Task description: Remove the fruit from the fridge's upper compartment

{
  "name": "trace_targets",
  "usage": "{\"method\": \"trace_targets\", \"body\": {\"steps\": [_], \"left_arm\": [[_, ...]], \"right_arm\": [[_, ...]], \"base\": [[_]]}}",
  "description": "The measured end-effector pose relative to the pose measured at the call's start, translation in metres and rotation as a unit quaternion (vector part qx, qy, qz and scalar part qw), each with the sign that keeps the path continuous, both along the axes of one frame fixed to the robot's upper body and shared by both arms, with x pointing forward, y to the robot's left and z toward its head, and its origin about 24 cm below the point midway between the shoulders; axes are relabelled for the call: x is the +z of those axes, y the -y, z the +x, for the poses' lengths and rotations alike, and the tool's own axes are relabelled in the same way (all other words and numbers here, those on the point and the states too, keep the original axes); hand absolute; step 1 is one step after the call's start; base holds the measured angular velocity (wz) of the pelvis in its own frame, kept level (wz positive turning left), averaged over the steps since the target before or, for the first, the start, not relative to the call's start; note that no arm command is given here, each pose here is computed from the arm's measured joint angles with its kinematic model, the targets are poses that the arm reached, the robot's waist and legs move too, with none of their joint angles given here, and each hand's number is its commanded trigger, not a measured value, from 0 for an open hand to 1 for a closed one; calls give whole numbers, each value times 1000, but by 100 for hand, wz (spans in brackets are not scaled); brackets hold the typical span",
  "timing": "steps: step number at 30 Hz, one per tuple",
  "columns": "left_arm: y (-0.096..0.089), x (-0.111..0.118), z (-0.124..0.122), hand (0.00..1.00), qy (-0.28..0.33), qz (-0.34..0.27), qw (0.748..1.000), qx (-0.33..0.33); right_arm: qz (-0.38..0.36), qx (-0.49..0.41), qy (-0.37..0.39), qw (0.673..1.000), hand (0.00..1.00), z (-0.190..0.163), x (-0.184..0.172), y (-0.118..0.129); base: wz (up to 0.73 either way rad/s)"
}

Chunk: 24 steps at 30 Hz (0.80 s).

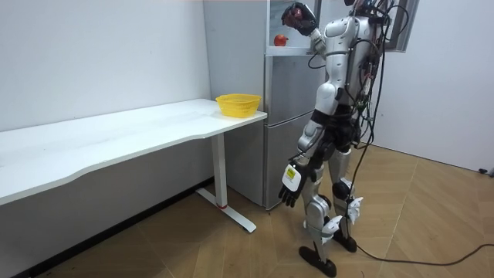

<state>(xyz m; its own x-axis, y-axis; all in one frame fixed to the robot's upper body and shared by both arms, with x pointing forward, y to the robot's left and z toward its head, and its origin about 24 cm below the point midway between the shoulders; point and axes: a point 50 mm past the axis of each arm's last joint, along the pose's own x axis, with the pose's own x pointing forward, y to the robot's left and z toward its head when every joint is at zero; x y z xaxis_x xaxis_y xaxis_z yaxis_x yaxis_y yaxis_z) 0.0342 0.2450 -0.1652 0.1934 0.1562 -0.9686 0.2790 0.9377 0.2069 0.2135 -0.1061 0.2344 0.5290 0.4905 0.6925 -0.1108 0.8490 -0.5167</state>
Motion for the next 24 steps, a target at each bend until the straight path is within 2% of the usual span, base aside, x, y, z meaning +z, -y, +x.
{"method": "trace_targets", "body": {"steps": [5, 13, 24], "left_arm": [[0, 0, 1, 0, -3, -8, 1000, -4], [0, 1, 4, 0, -4, -16, 1000, -8], [-8, 4, 18, 0, 9, 0, 999, -33]], "right_arm": [[-50, 15, -4, 999, 100, -1, -5, -11], [-118, -9, 6, 993, 100, 9, -7, -20], [-140, -77, -105, 982, 100, 62, -44, -8]], "base": [[12], [12], [14]]}}
